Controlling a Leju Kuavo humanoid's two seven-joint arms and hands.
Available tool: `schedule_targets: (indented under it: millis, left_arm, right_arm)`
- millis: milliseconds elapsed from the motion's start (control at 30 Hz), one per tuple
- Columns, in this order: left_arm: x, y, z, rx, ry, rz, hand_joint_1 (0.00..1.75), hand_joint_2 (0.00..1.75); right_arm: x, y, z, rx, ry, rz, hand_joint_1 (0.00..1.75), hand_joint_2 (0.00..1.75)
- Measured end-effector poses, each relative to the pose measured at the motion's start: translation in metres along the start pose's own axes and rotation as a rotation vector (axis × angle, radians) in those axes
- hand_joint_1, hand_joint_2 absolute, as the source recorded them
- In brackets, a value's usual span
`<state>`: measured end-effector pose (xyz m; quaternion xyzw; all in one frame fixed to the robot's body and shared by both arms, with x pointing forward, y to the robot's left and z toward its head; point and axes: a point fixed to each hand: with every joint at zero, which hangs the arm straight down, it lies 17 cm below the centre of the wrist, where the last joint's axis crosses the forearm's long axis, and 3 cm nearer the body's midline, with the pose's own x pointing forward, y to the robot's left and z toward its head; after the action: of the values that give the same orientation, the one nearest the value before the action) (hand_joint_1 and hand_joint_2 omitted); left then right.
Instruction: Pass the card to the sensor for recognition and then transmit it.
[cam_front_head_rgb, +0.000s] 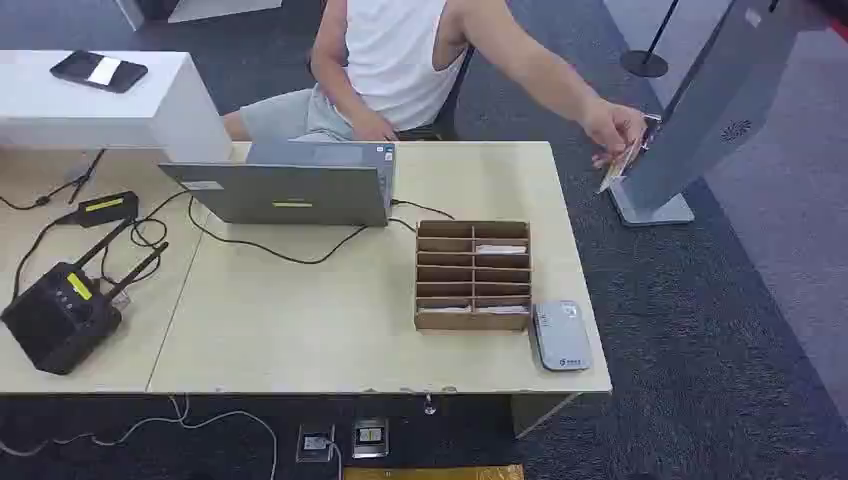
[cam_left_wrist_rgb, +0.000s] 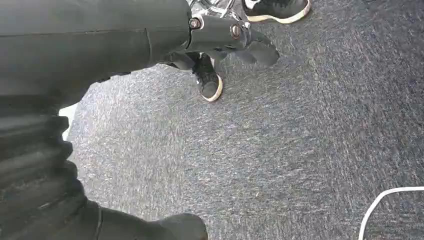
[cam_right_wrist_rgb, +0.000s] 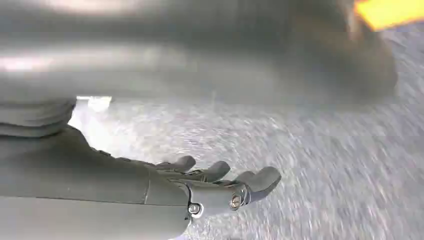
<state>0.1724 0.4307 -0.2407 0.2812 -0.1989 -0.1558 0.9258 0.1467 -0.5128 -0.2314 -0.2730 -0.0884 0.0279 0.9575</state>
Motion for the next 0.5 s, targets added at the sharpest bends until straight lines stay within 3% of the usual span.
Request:
schedule_targets:
  millis: [133,267,500]
  left_arm:
    - [0.0,0.0,0.0,0.001,0.0,0.001,0.0,1.75]
    - [0.002,0.001,0.0,0.005,-0.012,0.0,0.0,1.75]
    - [0.006,0.003,0.0,0.014,-0.032,0.0,0.0,1.75]
  right_arm:
    - [0.04,-0.058,-0.005,-0.168,-0.1,-0.195,0.0,1.75]
    - [0.116,-0.155,0.007,-0.362,-0.32,-0.378,0.0,1.75]
    - [0.255,-0.36,0.1,-0.647,-0.714,-0.741,0.0,1.75]
